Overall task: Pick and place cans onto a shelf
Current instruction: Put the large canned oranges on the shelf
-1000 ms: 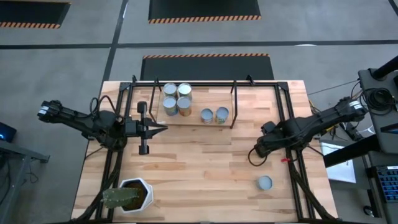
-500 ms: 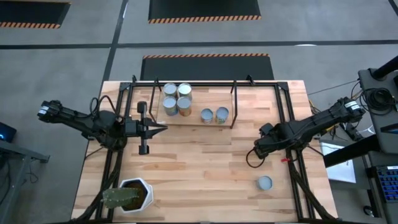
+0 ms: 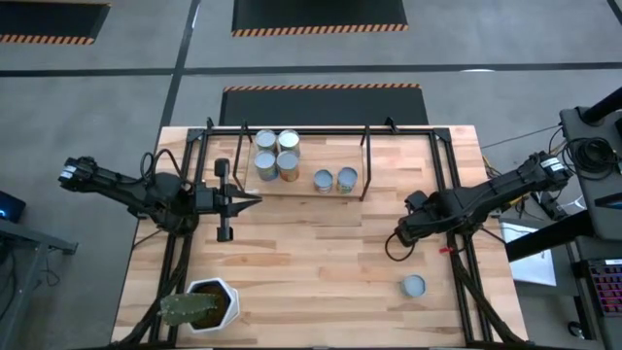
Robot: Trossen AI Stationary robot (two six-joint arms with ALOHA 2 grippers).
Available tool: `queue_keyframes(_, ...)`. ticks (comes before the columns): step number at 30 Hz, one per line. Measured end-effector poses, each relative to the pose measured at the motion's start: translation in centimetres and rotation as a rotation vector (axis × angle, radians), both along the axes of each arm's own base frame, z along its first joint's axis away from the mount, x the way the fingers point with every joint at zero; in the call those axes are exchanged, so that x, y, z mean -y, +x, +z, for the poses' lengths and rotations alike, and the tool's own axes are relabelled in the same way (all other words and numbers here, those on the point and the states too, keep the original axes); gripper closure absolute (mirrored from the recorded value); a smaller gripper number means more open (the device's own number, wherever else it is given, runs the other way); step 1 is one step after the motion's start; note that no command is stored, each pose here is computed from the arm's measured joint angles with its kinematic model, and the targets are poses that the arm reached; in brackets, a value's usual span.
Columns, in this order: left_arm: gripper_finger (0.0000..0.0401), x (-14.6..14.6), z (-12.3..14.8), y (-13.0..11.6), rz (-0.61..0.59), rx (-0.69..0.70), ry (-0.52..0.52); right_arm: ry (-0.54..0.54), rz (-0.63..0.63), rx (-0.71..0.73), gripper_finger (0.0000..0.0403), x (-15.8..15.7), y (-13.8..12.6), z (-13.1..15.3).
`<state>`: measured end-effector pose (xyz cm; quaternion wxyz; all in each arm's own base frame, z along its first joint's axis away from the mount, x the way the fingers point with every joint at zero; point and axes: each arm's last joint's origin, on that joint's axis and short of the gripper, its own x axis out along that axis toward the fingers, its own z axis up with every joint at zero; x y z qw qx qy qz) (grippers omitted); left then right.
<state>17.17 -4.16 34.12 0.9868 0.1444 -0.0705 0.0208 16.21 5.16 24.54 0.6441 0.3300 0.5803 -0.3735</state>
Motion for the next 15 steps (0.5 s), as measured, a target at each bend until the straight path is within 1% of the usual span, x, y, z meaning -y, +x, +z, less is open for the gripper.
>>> queue_keyframes(10, 0.0401, 0.0, 0.0, 0.0, 0.0, 0.0, -0.004, -0.026, -0.019, -0.055, 0.0035, 0.1, -0.3, -1.5)
queue_keyframes(15, 0.0401, 0.0, 0.0, 0.0, -0.001, 0.0, -0.004, -0.021, -0.02, -0.041, 0.0035, 0.1, -0.3, -2.1)
